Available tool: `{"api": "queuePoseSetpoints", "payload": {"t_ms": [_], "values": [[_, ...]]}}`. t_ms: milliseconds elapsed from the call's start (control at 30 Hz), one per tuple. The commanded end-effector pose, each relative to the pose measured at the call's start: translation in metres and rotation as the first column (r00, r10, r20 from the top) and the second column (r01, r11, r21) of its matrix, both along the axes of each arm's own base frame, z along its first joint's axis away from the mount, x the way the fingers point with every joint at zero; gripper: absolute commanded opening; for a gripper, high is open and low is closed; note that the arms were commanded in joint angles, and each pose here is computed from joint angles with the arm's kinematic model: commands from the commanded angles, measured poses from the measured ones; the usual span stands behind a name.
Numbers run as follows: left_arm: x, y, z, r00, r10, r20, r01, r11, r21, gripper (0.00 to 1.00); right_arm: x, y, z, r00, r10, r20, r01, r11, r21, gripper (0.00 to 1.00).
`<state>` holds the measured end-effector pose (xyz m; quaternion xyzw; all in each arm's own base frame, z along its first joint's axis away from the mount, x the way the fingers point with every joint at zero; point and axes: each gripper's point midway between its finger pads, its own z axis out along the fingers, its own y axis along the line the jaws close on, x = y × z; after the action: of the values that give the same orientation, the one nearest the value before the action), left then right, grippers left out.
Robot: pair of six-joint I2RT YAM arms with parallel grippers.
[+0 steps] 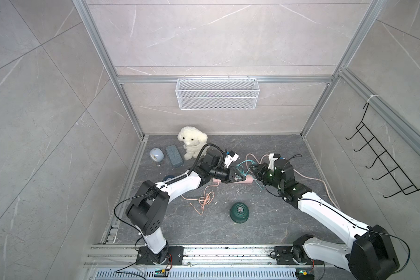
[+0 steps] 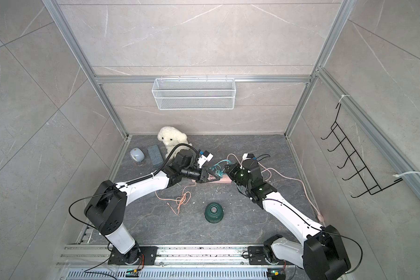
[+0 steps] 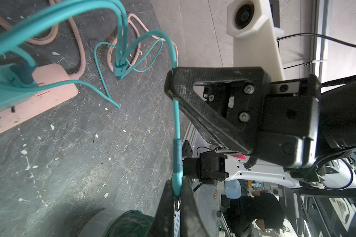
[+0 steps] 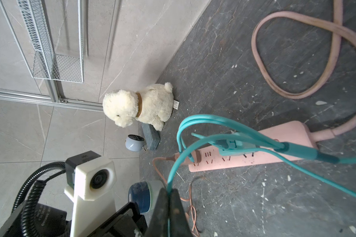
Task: Charge the cordless meat grinders
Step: Pick up the charging cable from the center of the board.
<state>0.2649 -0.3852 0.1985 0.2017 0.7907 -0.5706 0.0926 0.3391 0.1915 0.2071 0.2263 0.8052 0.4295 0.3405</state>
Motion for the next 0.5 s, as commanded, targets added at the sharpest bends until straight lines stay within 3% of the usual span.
{"api": "queuePoseSetpoints", "payload": {"t_ms": [0,100,167,233,333,467], "values": [[-0.003,0.014,0.026,0.997,-0.058,0.057,0.059,0.998,-0.01,0.0,-0.012,0.0,-0.001,0.995,0.1,0.016,-0.097,0.987,-0.126,0.25],[-0.013,0.024,0.027,0.991,-0.126,0.05,0.125,0.992,0.031,0.0,-0.028,0.005,0.01,0.962,0.266,0.059,-0.24,0.93,-0.277,0.35],[-0.025,0.03,0.027,0.98,-0.196,0.04,0.194,0.98,0.052,0.0,-0.039,0.012,0.017,0.908,0.411,0.085,-0.351,0.856,-0.38,0.36],[-0.037,0.035,0.029,0.963,-0.266,0.035,0.263,0.963,0.058,0.0,-0.051,0.02,0.019,0.83,0.551,0.086,-0.457,0.76,-0.462,0.36],[-0.056,0.047,0.03,0.936,-0.351,0.03,0.347,0.934,0.089,0.0,-0.073,0.04,0.02,0.652,0.752,0.098,-0.619,0.603,-0.502,0.38],[-0.078,0.059,0.04,0.9,-0.435,0.036,0.43,0.897,0.103,0.0,-0.085,0.048,0.019,0.519,0.846,0.122,-0.676,0.493,-0.549,0.39]]}}
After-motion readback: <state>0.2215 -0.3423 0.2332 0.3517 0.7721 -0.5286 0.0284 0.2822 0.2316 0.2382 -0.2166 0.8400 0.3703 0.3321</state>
